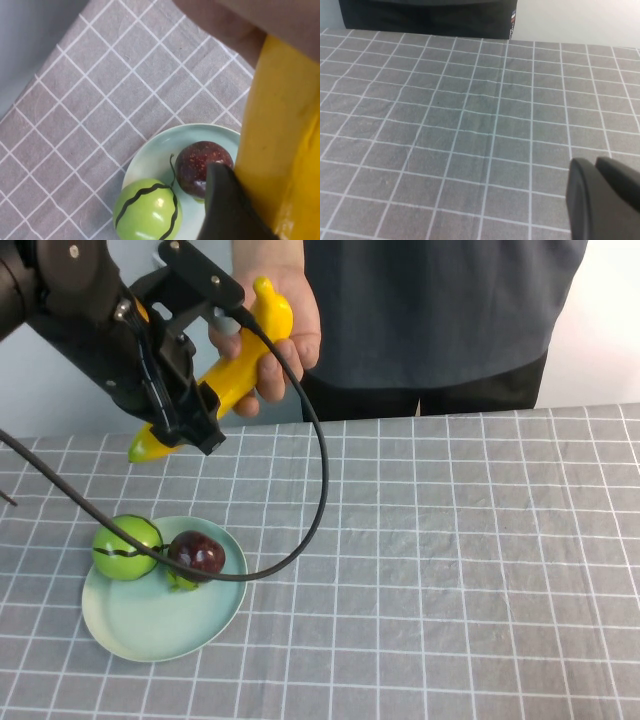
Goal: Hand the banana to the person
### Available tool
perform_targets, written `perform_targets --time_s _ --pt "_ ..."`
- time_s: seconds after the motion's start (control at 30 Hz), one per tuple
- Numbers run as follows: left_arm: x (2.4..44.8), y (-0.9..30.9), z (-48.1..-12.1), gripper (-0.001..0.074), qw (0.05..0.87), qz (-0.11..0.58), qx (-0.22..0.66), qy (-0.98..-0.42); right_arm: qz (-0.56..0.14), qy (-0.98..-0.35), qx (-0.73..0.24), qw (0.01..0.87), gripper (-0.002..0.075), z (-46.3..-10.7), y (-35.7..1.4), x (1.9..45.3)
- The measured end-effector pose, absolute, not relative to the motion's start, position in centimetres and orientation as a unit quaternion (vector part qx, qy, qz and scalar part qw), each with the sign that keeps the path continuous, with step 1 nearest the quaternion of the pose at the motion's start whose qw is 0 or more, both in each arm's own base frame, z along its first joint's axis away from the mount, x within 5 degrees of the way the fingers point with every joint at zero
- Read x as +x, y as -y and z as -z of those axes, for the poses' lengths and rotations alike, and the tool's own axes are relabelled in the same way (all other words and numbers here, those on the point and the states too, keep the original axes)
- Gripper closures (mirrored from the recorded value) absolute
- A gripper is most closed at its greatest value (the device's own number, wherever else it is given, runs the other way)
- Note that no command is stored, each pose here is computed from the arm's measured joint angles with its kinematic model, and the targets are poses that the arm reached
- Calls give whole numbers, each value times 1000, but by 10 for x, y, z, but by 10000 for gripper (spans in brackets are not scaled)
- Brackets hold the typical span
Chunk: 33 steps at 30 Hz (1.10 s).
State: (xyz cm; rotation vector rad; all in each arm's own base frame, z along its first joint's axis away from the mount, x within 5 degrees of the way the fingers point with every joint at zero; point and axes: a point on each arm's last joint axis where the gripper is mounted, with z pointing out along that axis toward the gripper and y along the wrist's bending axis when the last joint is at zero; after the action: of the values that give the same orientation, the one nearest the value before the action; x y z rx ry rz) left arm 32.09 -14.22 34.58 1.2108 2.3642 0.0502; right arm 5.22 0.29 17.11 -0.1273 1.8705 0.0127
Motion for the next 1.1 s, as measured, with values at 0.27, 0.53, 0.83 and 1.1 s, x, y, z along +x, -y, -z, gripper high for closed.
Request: perform_targets --time_s 0.27,0.53,0.83,1.1 --pt "320 143 -347 300 243 -17 438 -865 -5 -804 -55 592 735 -171 -3 52" --pt "266 118 -394 116 340 -16 405 -849 -5 -804 -55 592 735 -171 -3 52" --pt "145 63 -412 645 431 8 334 -838 -5 -804 -55 592 735 -171 -3 52" --pt "65 28 -378 729 509 42 272 -816 -5 -804 -55 592 735 -171 -3 52"
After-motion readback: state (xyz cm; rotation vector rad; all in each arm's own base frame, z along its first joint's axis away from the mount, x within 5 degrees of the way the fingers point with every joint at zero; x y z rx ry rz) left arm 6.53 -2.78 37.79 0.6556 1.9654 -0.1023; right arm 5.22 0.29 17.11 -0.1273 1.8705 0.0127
